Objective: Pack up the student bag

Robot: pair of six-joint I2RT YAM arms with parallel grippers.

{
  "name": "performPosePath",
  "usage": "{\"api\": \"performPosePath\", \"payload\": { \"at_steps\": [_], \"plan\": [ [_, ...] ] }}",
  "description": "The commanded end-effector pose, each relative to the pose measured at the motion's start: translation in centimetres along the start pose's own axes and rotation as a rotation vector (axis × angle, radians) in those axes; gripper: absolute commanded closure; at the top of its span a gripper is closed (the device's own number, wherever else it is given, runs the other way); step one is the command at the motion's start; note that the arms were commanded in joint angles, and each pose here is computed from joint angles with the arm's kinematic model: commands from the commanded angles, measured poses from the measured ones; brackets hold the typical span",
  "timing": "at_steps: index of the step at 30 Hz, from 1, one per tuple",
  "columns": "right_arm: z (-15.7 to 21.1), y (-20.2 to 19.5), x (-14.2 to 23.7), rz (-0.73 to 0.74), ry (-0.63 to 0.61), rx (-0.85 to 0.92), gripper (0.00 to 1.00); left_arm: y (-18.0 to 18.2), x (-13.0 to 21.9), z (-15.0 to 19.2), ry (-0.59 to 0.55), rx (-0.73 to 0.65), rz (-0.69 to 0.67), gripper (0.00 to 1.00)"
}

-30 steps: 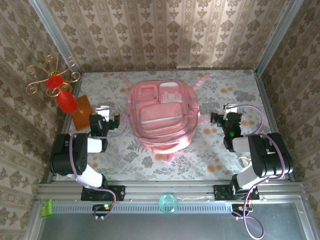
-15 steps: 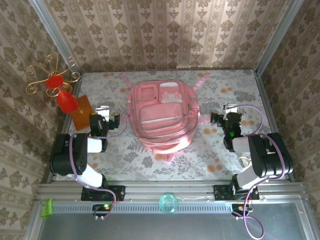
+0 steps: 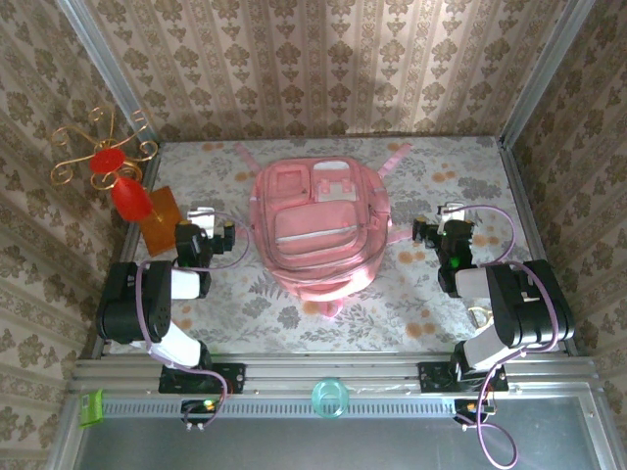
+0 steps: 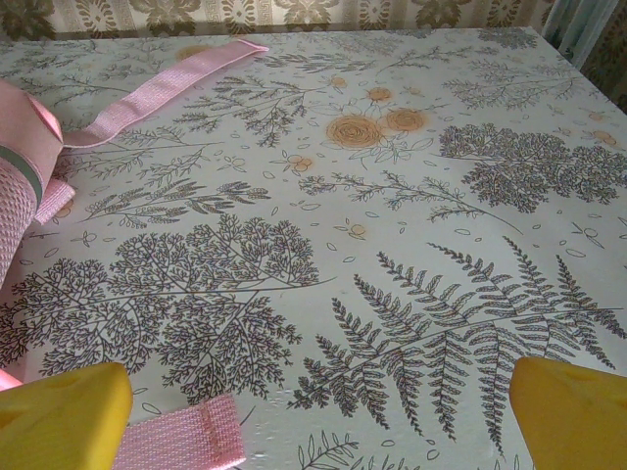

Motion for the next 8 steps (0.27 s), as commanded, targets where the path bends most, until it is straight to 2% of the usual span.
{"api": "performPosePath", "payload": {
  "at_steps": [1,8],
  "plan": [
    [-1.12,0.45,-0.24,-0.025,-0.045,-0.012,0.00,0.36,-0.13,-0.81,-0.028,0.027,0.000,0.00],
    [-1.09,0.45,-0.23,-0.026,-0.044,-0.013,0.00,0.40,-0.12,-0.83,-0.029,0.027,-0.002,0.00]
  ]
}}
Point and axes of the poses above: each hand's point on the last joint's axis, 136 mm out from that joint toward the fingers, its own x axis back along the fingers, its own y axis along the line the jaws close on, z = x × y, the point moved 9 cm from there along x, back along the fingers, and after that the axes turned 13 degrees about -x, right-handed, at the moved point
